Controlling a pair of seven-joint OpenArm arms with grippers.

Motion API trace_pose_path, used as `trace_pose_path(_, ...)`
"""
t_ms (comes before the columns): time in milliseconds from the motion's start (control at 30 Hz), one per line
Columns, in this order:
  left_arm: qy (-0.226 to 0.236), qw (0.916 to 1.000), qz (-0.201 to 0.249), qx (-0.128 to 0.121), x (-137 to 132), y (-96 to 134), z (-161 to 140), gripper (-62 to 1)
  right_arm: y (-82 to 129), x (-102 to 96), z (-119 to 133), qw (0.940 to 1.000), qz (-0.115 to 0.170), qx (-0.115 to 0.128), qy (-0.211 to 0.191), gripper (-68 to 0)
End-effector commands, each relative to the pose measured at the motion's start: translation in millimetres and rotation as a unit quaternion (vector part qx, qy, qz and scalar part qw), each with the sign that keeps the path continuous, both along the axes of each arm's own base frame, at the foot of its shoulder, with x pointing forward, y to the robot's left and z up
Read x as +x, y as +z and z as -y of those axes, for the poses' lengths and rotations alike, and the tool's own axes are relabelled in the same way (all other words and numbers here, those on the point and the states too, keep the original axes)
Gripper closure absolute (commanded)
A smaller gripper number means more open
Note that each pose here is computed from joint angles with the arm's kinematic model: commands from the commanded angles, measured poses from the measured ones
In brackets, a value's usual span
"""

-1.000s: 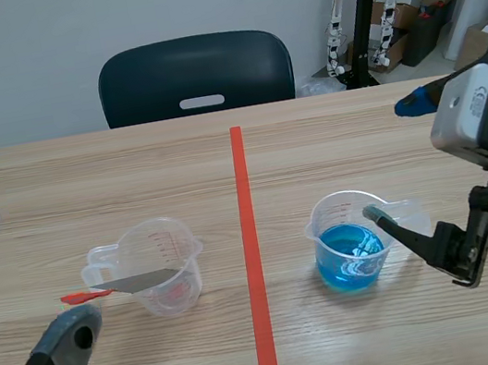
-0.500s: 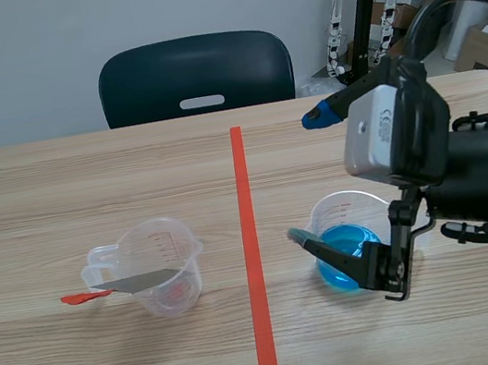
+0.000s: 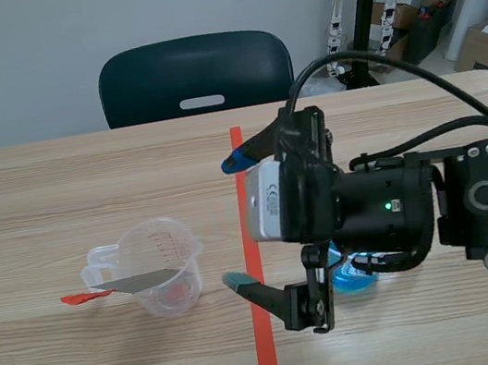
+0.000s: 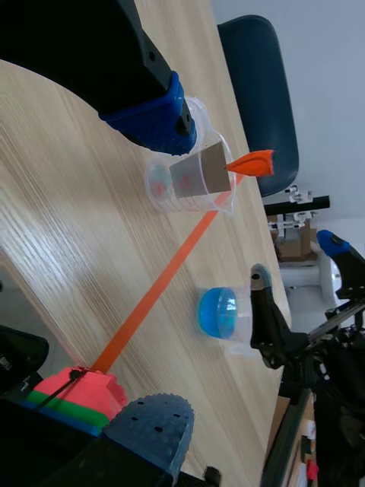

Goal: Do the redox reaction experiment. lift the metal plate out of the left beaker

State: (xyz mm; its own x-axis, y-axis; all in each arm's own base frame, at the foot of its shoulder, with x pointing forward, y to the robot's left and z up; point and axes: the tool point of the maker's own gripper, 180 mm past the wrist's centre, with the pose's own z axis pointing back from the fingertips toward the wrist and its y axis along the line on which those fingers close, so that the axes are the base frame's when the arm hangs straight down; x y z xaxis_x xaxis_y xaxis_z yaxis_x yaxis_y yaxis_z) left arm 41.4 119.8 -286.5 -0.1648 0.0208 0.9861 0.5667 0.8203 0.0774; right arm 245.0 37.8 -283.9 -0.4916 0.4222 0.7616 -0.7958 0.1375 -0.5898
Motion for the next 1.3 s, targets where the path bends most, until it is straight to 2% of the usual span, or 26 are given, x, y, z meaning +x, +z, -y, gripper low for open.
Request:
trace_pose_path(0, 0.004, 0.9998, 0.017, -0.011, -1.4, 8.6, -1.2, -62.3, 6.4, 3.9, -9.4, 0.9999, 0.012, 0.011, 0.006, -60.8)
trace_pose_path(167, 0.013, 0.9999, 0.001, -0.011, -5.5, 1.9, -6.4, -62.3, -5.8, -2.5, -33.8, 0.9995, 0.006, 0.010, 0.029, -60.8)
trace_pose_path(367, 0.069, 0.9970, -0.006, -0.032, -3.1, 1.1, -26.2, -62.3, -12.5, -10.2, -58.0, 0.9987, -0.003, 0.018, 0.048, -60.8)
trace_pose_path(533, 0.110, 0.9922, 0.000, -0.058, 2.4, 6.8, -41.1, -62.3, -6.7, -12.7, -76.0, 0.9979, -0.007, 0.038, 0.052, -60.8)
trace_pose_path(633, 0.111, 0.9922, 0.002, -0.058, 3.1, 6.9, -41.2, -62.3, -1.3, -13.8, -85.3, 0.9973, -0.007, 0.049, 0.054, -59.8)
trace_pose_path(800, 0.110, 0.9922, 0.008, -0.058, 6.1, 7.4, -41.3, -62.3, 6.1, -15.3, -97.4, 0.9965, -0.007, 0.062, 0.056, -53.6)
trace_pose_path(933, 0.110, 0.9922, 0.008, -0.058, 6.4, 7.4, -41.1, -62.3, 2.1, -11.4, -101.0, 0.9979, -0.011, 0.048, 0.041, -53.6)
trace_pose_path(1267, 0.109, 0.9924, 0.009, -0.057, 6.8, 7.3, -40.6, -62.3, -2.1, -12.7, -109.4, 0.9982, -0.024, 0.036, 0.040, -52.0)
